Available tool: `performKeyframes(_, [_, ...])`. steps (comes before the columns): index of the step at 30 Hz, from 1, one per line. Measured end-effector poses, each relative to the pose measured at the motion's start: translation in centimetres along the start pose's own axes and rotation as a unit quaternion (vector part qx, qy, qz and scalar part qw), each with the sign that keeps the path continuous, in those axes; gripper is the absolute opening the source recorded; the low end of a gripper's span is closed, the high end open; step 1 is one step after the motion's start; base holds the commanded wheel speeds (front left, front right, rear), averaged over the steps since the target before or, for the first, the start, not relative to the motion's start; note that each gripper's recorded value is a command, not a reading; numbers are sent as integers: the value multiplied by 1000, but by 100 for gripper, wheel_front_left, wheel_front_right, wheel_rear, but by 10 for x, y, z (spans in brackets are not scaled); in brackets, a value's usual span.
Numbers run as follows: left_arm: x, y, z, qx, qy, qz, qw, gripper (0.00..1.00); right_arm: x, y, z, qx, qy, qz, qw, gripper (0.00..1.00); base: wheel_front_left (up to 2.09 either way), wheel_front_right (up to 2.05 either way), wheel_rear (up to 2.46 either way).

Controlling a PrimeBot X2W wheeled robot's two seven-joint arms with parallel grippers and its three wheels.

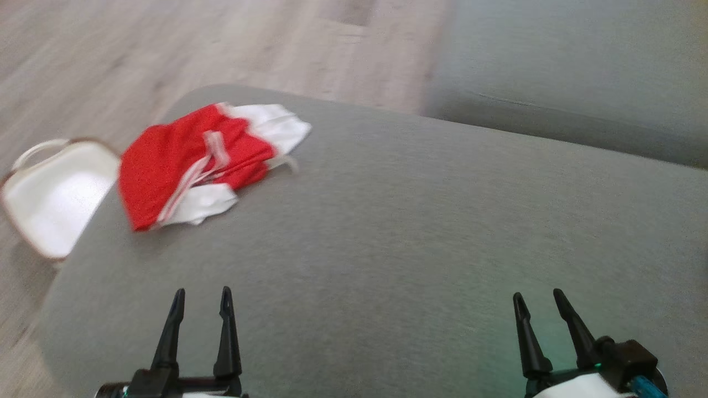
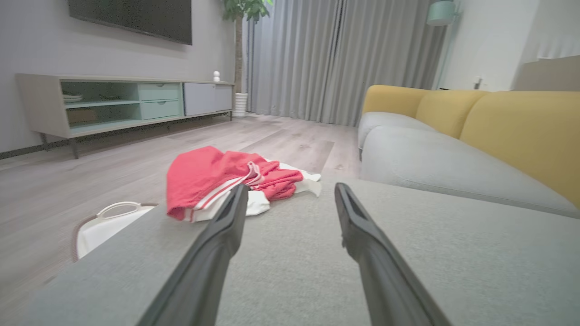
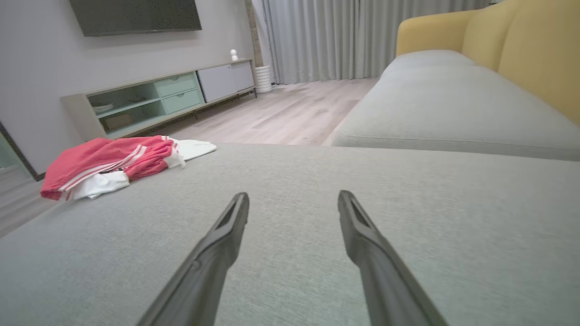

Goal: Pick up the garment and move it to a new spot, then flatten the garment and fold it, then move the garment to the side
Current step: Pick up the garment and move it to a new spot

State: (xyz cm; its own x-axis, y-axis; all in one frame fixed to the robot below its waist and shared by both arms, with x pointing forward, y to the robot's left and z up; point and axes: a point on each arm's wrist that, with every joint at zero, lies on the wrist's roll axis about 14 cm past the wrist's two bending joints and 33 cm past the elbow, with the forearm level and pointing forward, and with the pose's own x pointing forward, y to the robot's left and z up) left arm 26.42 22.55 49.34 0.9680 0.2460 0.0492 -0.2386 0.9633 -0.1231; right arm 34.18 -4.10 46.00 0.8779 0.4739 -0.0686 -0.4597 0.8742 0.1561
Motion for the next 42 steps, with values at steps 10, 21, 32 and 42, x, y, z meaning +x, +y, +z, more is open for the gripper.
performKeyframes(10, [-39,68,3,10,3,136,991,100,39,62,-19,-6,34,115,993,100,0,0,0])
performKeyframes(21, [37,81,58,65,-62,127,988,100,67,32,-49,-24,68,123,990,100,0,0,0])
performKeyframes(32, [185,113,20,78,83,139,984,100,116,-4,-74,-59,72,158,983,100,0,0,0])
performKeyframes(42, [196,139,-103,27,348,199,916,100,147,-19,-70,-65,51,178,980,100,0,0,0])
